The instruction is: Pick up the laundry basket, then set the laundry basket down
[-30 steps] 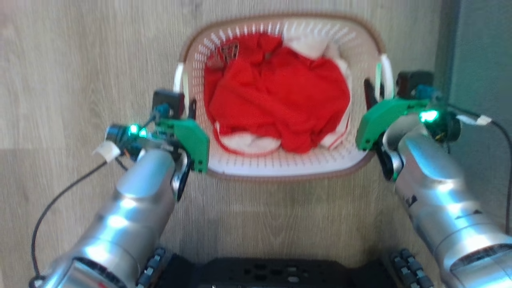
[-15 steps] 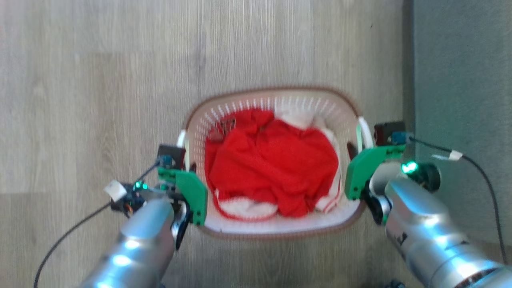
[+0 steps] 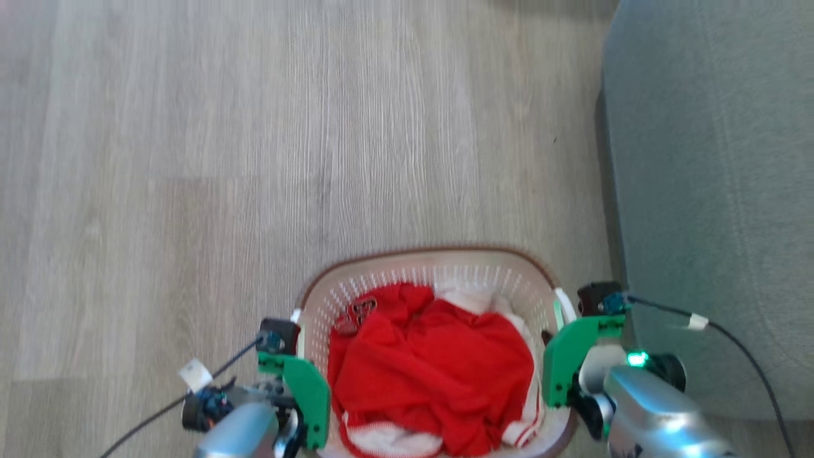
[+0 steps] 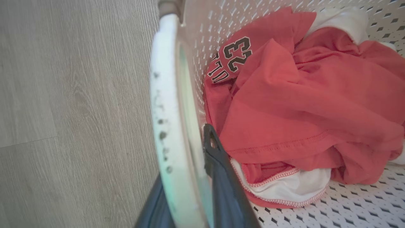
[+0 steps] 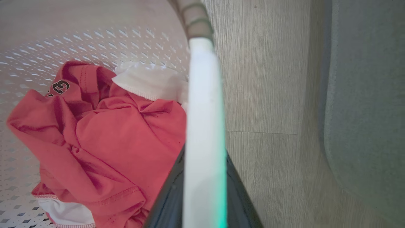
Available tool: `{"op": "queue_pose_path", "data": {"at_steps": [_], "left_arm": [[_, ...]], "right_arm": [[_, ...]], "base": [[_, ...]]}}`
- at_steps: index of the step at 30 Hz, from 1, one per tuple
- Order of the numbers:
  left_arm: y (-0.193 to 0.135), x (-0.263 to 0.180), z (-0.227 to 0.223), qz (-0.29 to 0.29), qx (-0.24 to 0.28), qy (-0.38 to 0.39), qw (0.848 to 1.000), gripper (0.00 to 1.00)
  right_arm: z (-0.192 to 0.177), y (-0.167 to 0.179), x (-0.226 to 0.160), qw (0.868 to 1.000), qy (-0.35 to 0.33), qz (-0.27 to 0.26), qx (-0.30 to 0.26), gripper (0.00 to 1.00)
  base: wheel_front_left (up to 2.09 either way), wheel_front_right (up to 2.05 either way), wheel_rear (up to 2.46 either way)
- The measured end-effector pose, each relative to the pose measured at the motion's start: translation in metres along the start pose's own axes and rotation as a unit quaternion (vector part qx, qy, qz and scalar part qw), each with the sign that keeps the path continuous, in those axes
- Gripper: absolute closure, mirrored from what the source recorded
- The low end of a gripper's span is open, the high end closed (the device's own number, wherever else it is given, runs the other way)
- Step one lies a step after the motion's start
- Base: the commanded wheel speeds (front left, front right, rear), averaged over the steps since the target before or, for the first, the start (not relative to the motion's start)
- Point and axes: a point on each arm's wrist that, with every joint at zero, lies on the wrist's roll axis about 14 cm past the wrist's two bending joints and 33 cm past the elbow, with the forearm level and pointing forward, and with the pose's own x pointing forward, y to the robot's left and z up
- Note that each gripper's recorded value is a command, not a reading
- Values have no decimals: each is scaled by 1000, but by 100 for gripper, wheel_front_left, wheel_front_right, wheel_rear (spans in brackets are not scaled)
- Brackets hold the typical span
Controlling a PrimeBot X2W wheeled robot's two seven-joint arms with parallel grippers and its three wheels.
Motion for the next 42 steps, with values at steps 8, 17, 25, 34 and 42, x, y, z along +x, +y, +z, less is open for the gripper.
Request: {"op": "queue_pose_path", "data": {"at_steps": [8, 17, 25, 34, 42], "left_arm": [[-7, -20, -13, 0, 5, 0, 1000, 100], [-11, -34, -21, -1, 13, -2, 1000, 100], [-12, -41, -21, 2, 12, -11, 1000, 100], [-14, -46, -28, 2, 20, -9, 1000, 100], [-13, -46, -29, 4, 17, -7, 1000, 100]], "right_arm": [[-15, 9, -25, 1000, 3, 2, 7, 100], [-24, 17, -42, 1000, -2, 5, 8, 100], [-20, 21, -49, 1000, -12, 8, 1, 100], [-28, 24, -57, 1000, -15, 10, 4, 100], [-30, 26, -56, 1000, -15, 12, 8, 100]], "base": [[0, 0, 0], [0, 0, 0], [0, 0, 0], [0, 0, 0], [0, 0, 0]]}}
